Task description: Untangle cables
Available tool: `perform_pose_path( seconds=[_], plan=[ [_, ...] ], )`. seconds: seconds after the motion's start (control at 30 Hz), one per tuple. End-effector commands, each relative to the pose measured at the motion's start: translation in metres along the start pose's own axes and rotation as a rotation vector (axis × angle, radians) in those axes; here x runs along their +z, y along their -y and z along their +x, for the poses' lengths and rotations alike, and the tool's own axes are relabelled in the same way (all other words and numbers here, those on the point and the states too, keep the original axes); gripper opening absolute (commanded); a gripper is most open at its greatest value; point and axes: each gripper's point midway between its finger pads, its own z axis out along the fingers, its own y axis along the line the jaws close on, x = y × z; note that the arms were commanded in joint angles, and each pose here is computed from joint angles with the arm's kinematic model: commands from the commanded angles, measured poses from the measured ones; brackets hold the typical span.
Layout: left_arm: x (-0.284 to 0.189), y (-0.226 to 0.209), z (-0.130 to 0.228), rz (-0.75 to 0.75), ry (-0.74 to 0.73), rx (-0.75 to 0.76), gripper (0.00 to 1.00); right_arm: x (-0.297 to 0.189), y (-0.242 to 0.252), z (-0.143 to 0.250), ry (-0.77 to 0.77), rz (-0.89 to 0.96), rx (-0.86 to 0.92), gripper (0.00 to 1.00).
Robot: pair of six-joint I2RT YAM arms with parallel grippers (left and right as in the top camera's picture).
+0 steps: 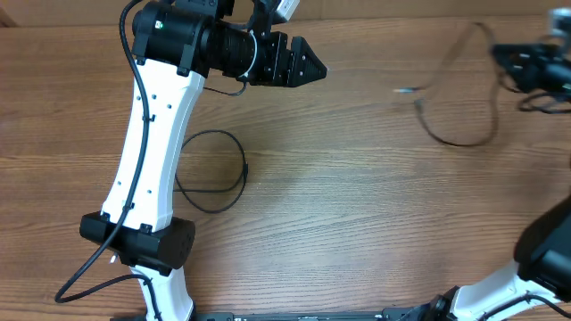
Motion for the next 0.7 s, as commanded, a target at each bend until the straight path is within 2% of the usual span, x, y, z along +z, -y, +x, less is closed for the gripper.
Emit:
perform_pose_path(
  seconds=[0.0, 0.23, 0.37, 0.4, 0.43, 0.47, 0.57, 0.67],
  plan=[
    [-0.001, 0.0, 0.001, 0.006, -0.004, 0.018, 0.71, -0.049, 0.05, -0.006, 0.026, 0.244, -0.006, 0.04],
    [-0.001, -0.001, 0.005, 0.004, -0.02, -0.003, 0.7, -0.162, 0.135, -0.001, 0.09, 0.644, 0.02, 0.04],
    [-0.001, -0.001, 0.005, 0.003, -0.021, -0.004, 0.7, -0.221, 0.168, 0.009, 0.102, 0.855, 0.047, 0.04],
    [-0.001, -0.001, 0.006, 0.004, -0.021, -0.004, 0.7, -0.235, 0.175, 0.011, 0.111, 0.901, 0.055, 0.14],
    [-0.001, -0.001, 0.006, 0.004, -0.022, -0.005, 0.7, -0.243, 0.179, 0.011, 0.125, 0.925, 0.067, 0.61],
    [-0.001, -0.001, 0.006, 0.003, -0.025, -0.008, 0.7, -0.252, 0.183, 0.011, 0.152, 0.945, 0.092, 1.0],
    [-0.001, -0.001, 0.008, 0.002, -0.031, -0.014, 0.71, -0.266, 0.185, 0.003, 0.246, 0.942, 0.163, 1.0],
    [-0.001, -0.001, 0.011, 0.0, -0.04, -0.023, 0.72, -0.246, 0.164, -0.013, 0.295, 0.758, 0.115, 1.0]
  ],
)
